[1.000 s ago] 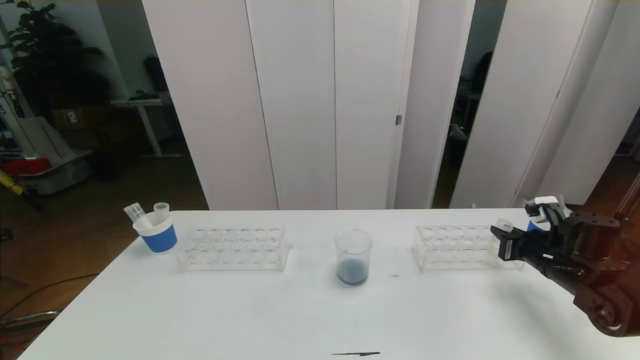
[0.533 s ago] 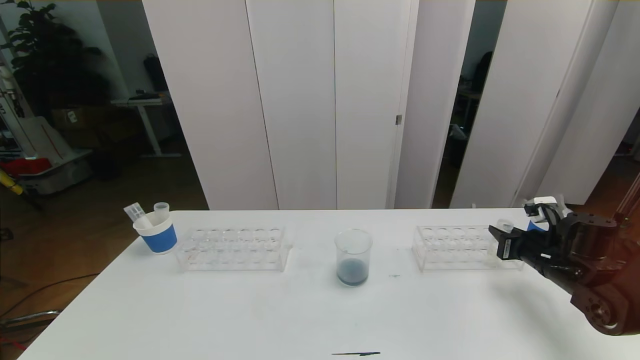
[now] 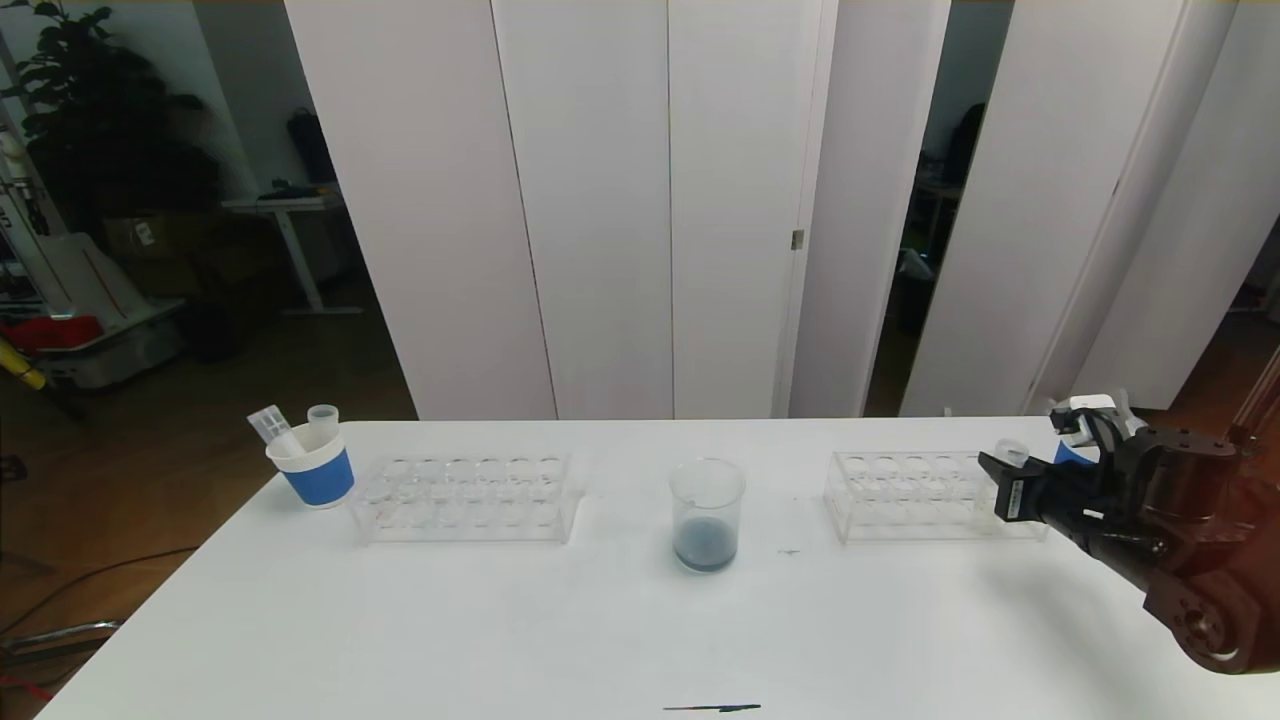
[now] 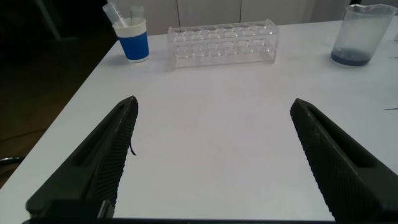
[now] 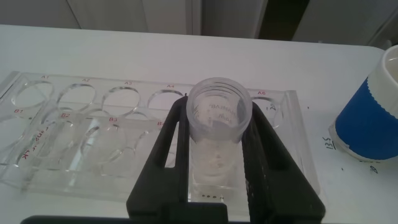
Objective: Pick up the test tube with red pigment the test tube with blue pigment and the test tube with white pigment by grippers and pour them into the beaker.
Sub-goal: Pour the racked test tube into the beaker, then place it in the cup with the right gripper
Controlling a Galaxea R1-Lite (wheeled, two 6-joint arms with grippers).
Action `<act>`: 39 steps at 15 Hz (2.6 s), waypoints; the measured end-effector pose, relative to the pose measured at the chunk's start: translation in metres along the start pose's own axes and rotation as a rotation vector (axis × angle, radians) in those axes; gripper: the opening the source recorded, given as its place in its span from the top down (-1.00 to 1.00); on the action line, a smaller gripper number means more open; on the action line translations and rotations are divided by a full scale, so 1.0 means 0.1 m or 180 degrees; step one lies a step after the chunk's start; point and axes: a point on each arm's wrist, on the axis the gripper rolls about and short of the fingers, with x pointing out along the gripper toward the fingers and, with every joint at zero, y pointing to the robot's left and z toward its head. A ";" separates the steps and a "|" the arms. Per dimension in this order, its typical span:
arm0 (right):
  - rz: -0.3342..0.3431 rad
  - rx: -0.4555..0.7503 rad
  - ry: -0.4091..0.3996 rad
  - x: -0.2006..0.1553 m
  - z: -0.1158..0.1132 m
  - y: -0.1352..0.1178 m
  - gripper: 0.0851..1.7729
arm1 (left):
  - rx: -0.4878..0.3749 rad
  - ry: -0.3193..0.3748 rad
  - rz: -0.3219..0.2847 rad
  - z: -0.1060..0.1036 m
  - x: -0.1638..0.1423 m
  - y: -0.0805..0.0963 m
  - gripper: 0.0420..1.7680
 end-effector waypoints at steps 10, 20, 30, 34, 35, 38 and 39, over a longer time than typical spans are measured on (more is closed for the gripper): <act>0.0048 -0.0028 -0.0359 -0.16 0.37 0.02 0.42 | -0.0001 0.0000 0.0001 0.00 0.00 0.00 -0.98; 0.0281 -0.0076 -0.0515 -0.29 1.45 0.13 0.42 | 0.0000 0.0000 0.0001 0.00 0.00 0.00 -0.98; 0.1433 -0.0611 -0.0683 0.09 2.09 0.67 0.42 | 0.0000 0.0000 0.0003 0.00 0.00 0.00 -0.98; 0.1760 -0.0772 -0.0882 0.25 1.86 0.93 0.42 | 0.0000 0.0000 0.0000 0.00 0.00 0.00 -0.98; 0.1909 -0.0828 -0.0993 0.27 1.79 0.98 0.42 | 0.0000 0.0000 0.0001 0.00 0.00 0.00 -0.98; 0.2188 -0.1103 -0.1209 0.31 1.52 1.20 0.42 | 0.0000 0.0000 0.0001 0.00 0.00 0.00 -0.98; 0.2237 -0.1217 -0.1195 0.32 1.44 1.26 0.42 | -0.0001 0.0000 0.0001 0.00 0.00 0.00 -0.98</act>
